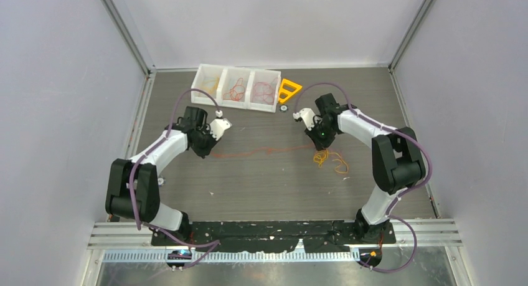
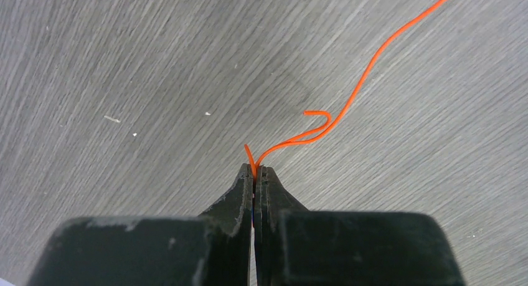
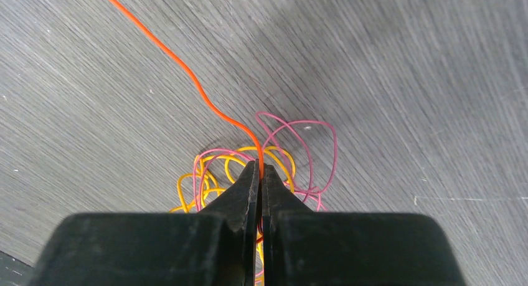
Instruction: Untangle the cables
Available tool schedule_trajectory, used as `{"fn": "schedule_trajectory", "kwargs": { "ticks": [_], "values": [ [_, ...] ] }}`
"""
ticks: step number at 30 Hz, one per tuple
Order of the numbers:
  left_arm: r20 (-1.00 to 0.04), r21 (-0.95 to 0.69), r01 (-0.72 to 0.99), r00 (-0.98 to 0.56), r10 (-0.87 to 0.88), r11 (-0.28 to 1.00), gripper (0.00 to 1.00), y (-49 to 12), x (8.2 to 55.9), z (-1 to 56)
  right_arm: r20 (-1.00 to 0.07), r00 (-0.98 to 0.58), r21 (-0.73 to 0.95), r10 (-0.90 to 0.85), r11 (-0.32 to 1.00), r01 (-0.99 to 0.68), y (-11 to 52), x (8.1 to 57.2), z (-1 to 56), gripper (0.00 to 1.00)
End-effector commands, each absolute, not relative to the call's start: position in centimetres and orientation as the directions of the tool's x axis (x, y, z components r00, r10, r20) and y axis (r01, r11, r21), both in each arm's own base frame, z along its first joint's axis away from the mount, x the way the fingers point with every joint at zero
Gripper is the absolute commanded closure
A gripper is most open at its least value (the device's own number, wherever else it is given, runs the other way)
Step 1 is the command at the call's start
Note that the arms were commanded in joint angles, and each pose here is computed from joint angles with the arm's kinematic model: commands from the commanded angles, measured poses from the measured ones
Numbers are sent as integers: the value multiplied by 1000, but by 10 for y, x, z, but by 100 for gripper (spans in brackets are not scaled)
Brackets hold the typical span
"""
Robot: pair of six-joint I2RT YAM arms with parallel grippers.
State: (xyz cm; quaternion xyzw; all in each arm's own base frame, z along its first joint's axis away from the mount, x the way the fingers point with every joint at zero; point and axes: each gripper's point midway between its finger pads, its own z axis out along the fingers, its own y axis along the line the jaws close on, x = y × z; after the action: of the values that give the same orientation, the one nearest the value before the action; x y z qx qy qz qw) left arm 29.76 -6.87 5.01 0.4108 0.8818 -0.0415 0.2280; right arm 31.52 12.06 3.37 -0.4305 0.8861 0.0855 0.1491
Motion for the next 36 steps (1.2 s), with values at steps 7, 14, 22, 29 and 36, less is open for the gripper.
{"fn": "schedule_trajectory", "kwargs": {
  "ticks": [7, 14, 22, 29, 36],
  "values": [
    [-685, 41, 481, -625, 375, 876, 100, 5, 369, 144, -408, -588, -24, -699, 651, -758, 97, 327, 63, 95],
    [-830, -52, 772, -386, 403, 633, 100, -127, 324, 200, -571, -552, 181, -608, 562, -807, 165, 313, 107, 95],
    [-906, -216, 879, -342, 248, 425, 94, -245, 289, 224, -720, -488, 296, -494, 418, -859, 225, 287, 161, 95],
    [-893, -267, 916, -352, 280, 300, 81, -299, 276, 194, -753, -466, 326, -464, 351, -878, 245, 273, 174, 95],
    [-845, -432, 880, -471, 253, 196, 70, -326, 259, 186, -755, -456, 336, -471, 320, -886, 253, 260, 174, 95]
  ]
}}
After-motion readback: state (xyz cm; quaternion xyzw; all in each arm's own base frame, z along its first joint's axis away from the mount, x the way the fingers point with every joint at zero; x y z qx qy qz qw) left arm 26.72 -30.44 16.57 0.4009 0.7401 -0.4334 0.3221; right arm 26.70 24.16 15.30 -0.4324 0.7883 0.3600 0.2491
